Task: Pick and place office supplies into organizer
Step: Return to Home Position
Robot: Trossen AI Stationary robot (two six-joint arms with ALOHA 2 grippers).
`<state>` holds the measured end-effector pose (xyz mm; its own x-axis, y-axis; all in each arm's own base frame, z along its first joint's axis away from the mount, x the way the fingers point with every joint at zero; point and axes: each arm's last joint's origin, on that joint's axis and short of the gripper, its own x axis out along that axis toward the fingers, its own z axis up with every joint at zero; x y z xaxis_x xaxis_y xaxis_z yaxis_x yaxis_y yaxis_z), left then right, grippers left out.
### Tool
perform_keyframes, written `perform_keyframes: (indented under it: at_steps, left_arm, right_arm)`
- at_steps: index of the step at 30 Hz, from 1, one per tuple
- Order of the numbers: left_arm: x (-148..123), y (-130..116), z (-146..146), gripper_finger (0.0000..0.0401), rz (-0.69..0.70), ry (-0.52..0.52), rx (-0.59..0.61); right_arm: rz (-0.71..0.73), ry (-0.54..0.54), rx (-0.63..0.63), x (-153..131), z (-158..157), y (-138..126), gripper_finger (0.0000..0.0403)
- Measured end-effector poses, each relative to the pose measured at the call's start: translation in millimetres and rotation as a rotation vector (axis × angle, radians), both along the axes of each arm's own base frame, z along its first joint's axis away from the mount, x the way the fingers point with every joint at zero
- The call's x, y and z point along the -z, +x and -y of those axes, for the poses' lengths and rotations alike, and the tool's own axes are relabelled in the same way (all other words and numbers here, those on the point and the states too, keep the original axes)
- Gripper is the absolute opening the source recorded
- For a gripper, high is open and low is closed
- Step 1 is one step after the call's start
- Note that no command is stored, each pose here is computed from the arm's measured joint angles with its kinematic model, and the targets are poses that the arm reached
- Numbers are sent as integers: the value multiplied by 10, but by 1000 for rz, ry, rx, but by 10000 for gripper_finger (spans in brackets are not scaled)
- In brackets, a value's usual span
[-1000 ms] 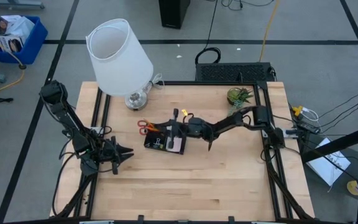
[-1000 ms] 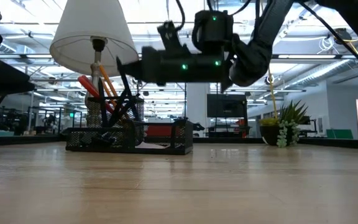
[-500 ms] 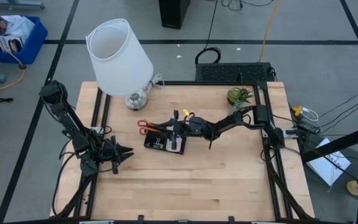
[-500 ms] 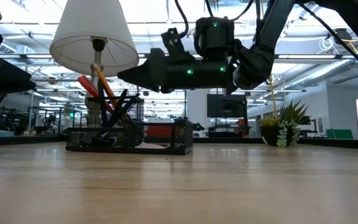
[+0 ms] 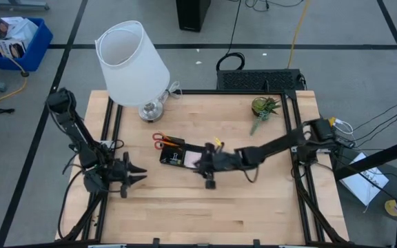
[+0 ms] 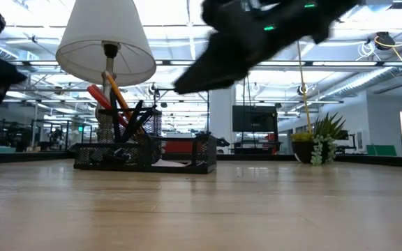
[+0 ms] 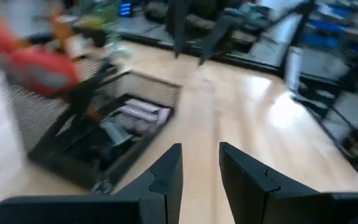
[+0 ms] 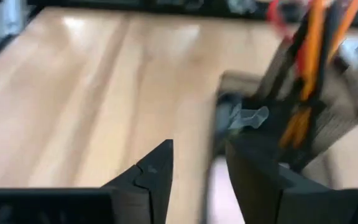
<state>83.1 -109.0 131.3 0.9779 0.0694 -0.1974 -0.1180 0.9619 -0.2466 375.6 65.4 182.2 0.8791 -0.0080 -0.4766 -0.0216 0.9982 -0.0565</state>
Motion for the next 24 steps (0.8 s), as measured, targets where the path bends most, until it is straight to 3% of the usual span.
perform_keyframes:
  at_steps: [5, 9, 14, 17, 21, 24]
  left_arm:
    - [-269, 0, 63, 108, 109, 6, 97]
    - [-400, -17, 47, 108, 166, 27, 162]
    - [-425, 5, 5, 108, 174, 46, 140]
    - [-415, 29, -15, 108, 171, 55, 129]
    - [-324, 110, -129, 108, 158, 59, 42]
    - [-292, 184, -191, 108, 172, 70, 133]
  right_arm:
    - [10, 151, -7, 6, -187, -389, 129]
    - [125, 261, -58, 71, -358, -733, 126]
    - [213, 289, -42, 249, -429, -1146, 125]
    - [188, 342, -112, 388, -460, -1345, 125]
    - [301, 333, -190, 384, -487, -1507, 125]
    - [313, 310, -206, 450, -441, -1604, 125]
